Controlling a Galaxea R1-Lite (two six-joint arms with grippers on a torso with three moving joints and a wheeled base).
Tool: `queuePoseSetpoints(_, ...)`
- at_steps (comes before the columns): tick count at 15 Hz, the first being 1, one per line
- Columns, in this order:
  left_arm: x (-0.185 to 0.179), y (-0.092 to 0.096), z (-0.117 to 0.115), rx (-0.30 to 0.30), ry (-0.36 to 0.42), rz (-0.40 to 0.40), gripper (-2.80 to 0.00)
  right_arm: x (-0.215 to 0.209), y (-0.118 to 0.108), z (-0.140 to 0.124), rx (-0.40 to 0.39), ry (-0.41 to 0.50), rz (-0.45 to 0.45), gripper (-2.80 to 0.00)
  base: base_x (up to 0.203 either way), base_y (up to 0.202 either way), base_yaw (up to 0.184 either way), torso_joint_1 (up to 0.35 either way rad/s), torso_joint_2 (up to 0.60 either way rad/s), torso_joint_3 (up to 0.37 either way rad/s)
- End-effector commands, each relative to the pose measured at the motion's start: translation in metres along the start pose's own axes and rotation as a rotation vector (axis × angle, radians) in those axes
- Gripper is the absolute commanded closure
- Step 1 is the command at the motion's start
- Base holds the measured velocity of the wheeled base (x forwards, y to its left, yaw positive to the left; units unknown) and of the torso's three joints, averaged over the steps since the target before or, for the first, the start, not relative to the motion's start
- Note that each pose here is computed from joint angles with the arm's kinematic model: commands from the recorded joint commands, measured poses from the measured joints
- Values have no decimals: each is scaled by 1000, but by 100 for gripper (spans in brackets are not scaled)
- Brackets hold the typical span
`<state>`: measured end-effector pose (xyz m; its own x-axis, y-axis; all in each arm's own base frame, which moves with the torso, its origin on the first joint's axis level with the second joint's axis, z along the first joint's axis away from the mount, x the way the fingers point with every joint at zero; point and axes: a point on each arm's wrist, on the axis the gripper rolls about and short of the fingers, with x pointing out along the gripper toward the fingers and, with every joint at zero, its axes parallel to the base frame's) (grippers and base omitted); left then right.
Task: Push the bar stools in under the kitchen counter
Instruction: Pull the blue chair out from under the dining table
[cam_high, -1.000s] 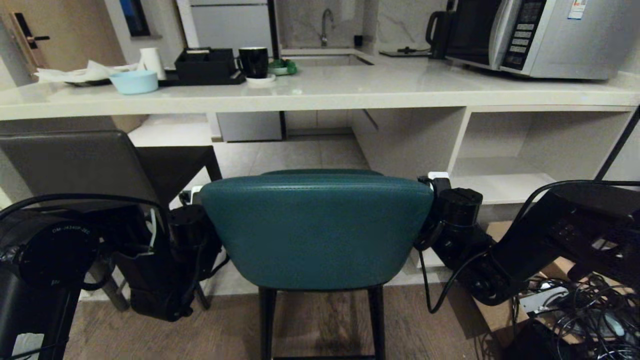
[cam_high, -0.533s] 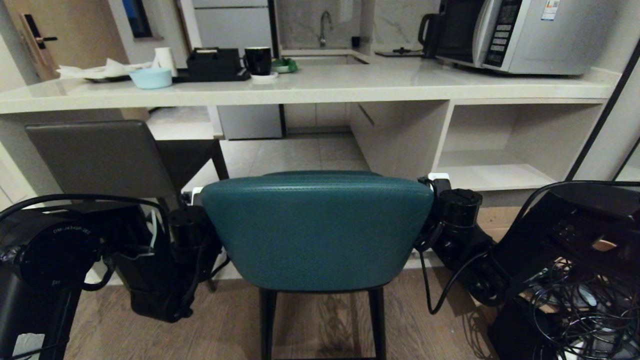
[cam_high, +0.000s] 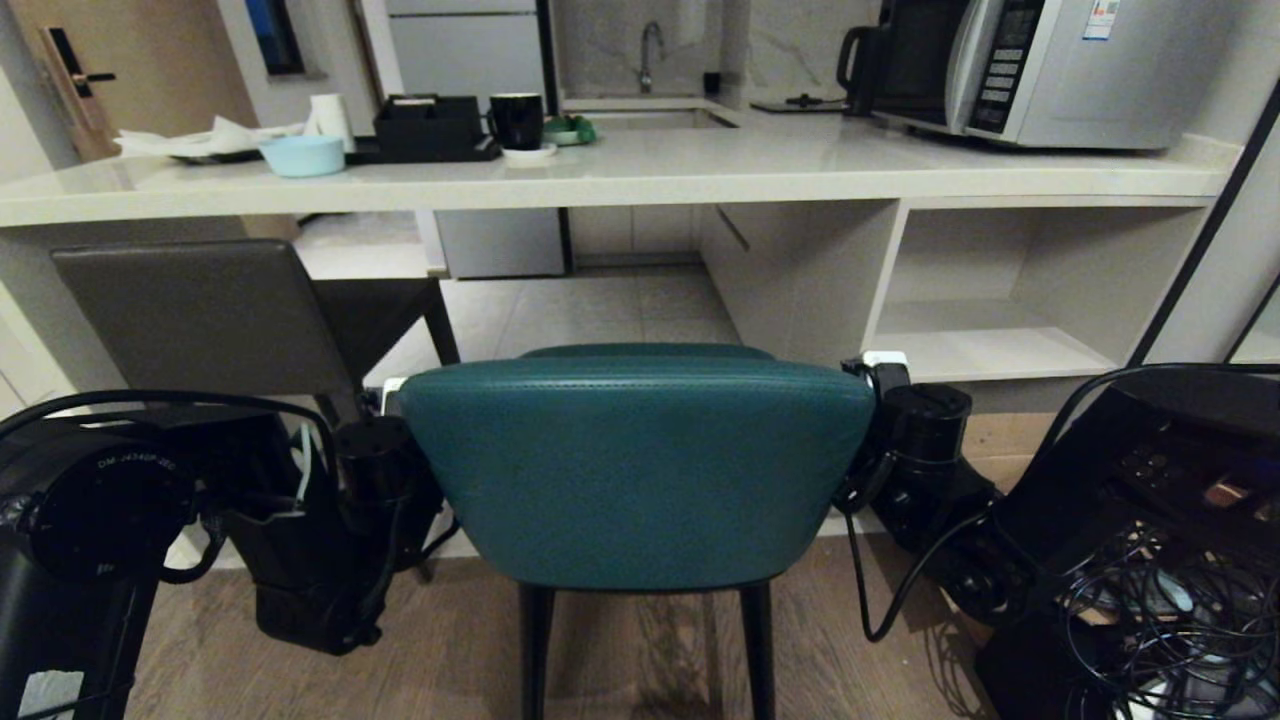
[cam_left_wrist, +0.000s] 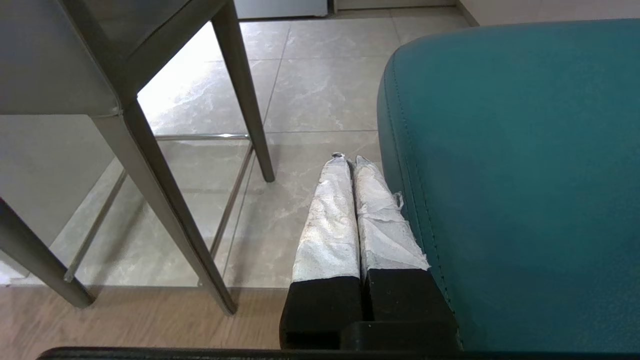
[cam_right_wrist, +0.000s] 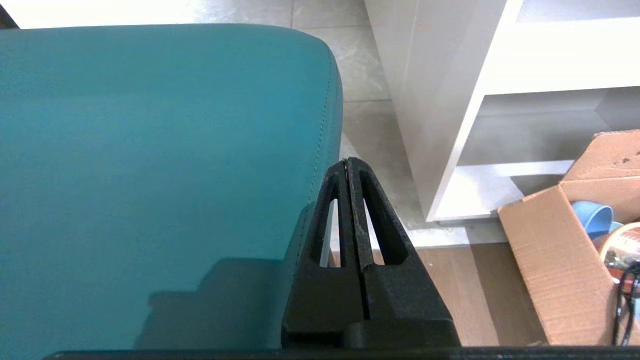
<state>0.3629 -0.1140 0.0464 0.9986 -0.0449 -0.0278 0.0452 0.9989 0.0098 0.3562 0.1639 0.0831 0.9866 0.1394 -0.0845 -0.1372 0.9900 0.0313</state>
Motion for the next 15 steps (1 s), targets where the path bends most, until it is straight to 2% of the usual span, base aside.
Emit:
queuePoseSetpoints(1,-6,-10,4,0,-6,-28,0,4,1,4,1,-8,-4,0,0,0,0,0,0,0)
queuePoseSetpoints(3,-12,-21,4,4,-1,-63,0,10,3,5,-8,23,-7,0,0,0,0,0,0,0)
queuePoseSetpoints(5,-18,-24,3,12,12,-77,0,19,6,8,-7,16,-10,0,0,0,0,0,0,0)
queuePoseSetpoints(11,-30,-21,29,-3,-39,-88,0,48,14,5,-18,51,-13,0,0,0,0,0,0,0)
queuePoseSetpoints(15,-34,-17,42,-11,-70,-79,0,55,3,-4,-26,71,-45,0,0,0,0,0,0,0)
